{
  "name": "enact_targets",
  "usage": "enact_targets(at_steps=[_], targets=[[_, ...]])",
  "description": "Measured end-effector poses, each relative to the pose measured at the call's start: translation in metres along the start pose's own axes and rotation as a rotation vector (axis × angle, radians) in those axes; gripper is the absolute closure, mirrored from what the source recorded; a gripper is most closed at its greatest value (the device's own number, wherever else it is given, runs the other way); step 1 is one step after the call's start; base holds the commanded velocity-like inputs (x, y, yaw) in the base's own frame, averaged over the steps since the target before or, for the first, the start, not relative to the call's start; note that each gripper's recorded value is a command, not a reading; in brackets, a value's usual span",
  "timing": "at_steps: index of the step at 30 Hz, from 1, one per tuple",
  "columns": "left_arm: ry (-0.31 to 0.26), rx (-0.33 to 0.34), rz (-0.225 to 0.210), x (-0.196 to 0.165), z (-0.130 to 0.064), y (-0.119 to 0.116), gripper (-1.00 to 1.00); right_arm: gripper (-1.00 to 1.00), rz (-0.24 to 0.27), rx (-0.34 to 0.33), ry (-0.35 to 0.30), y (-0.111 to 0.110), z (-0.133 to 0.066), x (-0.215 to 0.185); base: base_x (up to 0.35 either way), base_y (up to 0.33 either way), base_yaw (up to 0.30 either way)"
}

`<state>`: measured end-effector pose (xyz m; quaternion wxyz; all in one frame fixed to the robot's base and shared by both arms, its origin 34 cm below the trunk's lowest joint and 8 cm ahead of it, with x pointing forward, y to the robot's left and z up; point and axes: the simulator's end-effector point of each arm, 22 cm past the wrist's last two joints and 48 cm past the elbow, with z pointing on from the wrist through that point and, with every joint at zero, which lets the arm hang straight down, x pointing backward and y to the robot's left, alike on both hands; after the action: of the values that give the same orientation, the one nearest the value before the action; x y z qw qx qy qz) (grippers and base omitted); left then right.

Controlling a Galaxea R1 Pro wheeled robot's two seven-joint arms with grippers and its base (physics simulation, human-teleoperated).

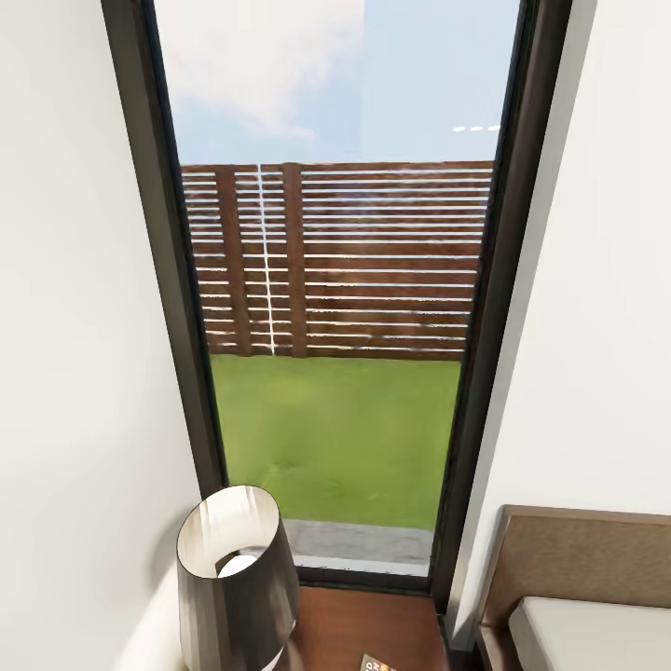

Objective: In the bedroom, move the book from the bed onto either nightstand, and place the two sandals side by side next to the bed.

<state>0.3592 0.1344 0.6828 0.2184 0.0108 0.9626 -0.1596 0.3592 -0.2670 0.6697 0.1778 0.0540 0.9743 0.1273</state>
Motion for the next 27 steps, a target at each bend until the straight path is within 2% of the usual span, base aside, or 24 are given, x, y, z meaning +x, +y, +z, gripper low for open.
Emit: enact_targets(at_steps=[12, 20, 27], targets=[[0.016, -0.088, -0.002, 0.023, -0.003, 0.028, -1.0, -1.0, 0.009, 0.006, 0.036, -0.004, -0.002, 0.029, 0.0, 0.0, 0.0], [0.018, -0.106, 0.0, 0.03, -0.005, 0.035, -1.0, -1.0, 0.01, 0.02, 0.047, -0.008, -0.004, 0.058, 0.0, 0.0, 0.0], [0.018, -0.109, 0.001, 0.031, -0.005, 0.037, -1.0, -1.0, 0.01, 0.07, 0.064, -0.01, -0.004, 0.081, 0.0, 0.0, 0.0]])
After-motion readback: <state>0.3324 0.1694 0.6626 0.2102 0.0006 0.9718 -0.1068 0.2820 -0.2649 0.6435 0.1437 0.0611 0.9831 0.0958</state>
